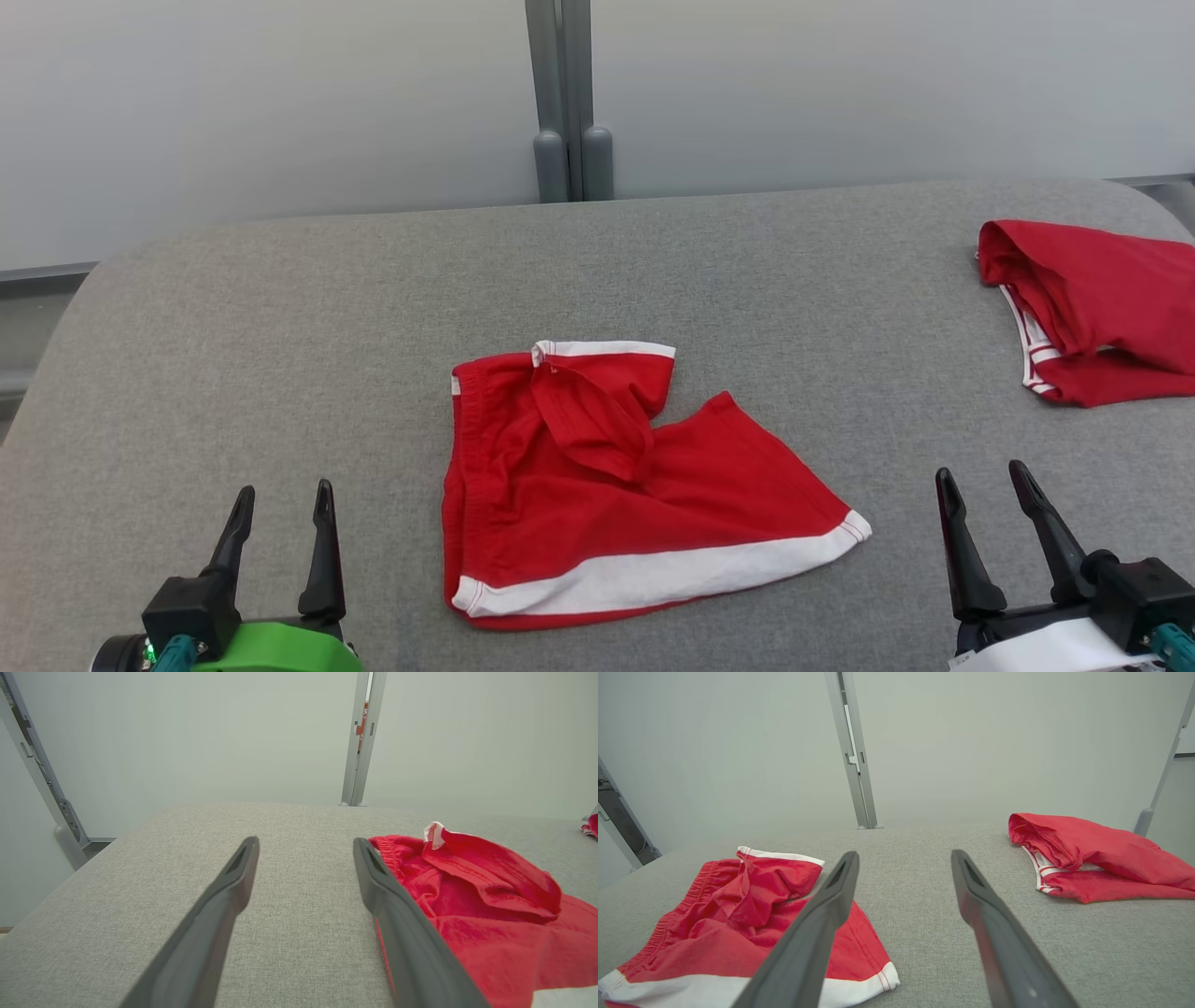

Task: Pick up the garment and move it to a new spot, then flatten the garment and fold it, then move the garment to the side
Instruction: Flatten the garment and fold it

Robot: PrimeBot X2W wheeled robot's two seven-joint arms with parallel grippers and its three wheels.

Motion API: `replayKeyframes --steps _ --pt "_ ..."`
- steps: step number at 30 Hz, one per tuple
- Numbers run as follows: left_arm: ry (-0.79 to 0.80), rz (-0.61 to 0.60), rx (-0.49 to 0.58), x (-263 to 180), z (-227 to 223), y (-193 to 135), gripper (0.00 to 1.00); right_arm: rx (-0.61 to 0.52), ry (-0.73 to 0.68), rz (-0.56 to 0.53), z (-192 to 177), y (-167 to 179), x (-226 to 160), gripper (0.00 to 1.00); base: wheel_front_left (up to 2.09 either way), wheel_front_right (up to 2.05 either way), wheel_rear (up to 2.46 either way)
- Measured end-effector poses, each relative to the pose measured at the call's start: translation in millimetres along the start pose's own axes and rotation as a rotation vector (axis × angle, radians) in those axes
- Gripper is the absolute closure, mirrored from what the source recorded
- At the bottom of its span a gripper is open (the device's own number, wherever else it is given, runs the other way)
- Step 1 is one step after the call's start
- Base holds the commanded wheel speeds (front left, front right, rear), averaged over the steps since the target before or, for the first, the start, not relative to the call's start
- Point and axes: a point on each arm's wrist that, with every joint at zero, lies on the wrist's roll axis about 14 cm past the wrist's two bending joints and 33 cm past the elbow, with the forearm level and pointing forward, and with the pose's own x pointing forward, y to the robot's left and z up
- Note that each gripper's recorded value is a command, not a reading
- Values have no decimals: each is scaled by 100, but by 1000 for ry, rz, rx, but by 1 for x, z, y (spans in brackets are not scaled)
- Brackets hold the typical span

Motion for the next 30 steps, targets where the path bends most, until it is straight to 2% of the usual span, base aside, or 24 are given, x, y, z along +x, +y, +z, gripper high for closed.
replayKeyframes --steps 30 --pt "32 3 15 -4 -10 3 0 9 33 20 -11 7 5 0 0 0 0"
